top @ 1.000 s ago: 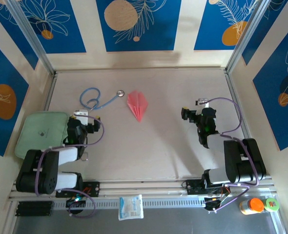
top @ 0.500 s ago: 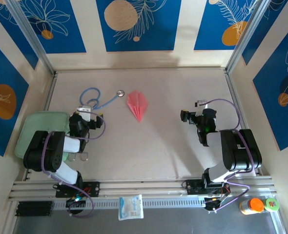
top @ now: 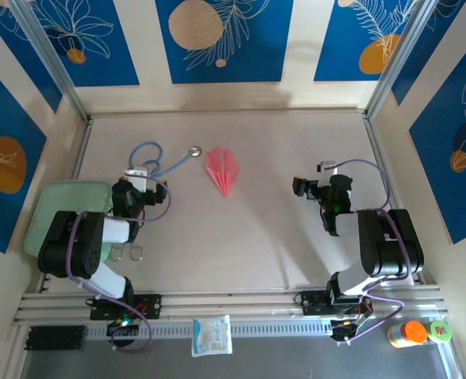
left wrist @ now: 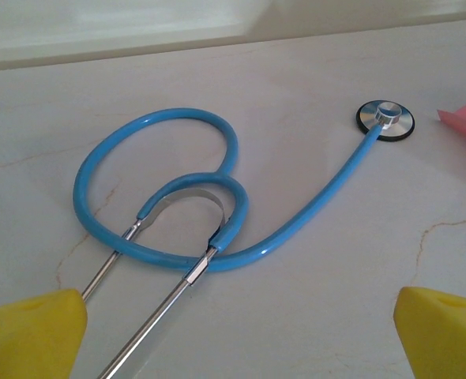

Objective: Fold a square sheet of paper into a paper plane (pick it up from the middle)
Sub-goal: Reset both arms

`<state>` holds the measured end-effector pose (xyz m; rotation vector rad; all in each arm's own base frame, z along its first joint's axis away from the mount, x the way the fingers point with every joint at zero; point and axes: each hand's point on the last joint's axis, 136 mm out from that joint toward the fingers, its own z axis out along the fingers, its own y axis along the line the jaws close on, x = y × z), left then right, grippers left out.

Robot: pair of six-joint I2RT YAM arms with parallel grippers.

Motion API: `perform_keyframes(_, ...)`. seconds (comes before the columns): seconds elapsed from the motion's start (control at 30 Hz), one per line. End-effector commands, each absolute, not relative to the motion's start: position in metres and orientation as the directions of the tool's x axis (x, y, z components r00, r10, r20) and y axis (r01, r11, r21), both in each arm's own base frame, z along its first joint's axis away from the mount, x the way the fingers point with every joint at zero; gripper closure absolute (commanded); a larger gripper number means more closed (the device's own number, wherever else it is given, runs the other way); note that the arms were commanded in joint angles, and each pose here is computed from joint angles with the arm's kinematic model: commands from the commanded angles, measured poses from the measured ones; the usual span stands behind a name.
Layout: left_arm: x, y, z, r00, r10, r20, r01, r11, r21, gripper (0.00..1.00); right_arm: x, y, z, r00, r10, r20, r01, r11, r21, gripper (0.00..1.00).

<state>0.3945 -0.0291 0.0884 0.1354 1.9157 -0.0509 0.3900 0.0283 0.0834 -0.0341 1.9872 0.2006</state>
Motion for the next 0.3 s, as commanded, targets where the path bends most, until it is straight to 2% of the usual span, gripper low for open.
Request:
perform_keyframes(0.0, 0.3979, -0.0284, 0.0900, -0.334, 0.078, -0.939, 0.130, 0.991, 0.036, 0.01, 0.3966, 0.0288, 0.0928, -0.391, 0.075, -0.917, -0.123, 0.983, 0.133, 0.01)
perform_keyframes(0.27, 0.3977, -0.0282, 0.0897, -0.335, 0.077, -0.939, 0.129, 0.991, 0.035, 0.01, 0.3967, 0.0292, 0.0932, -0.390, 0.075, -0.918, -0.126, 0.983, 0.134, 0.01)
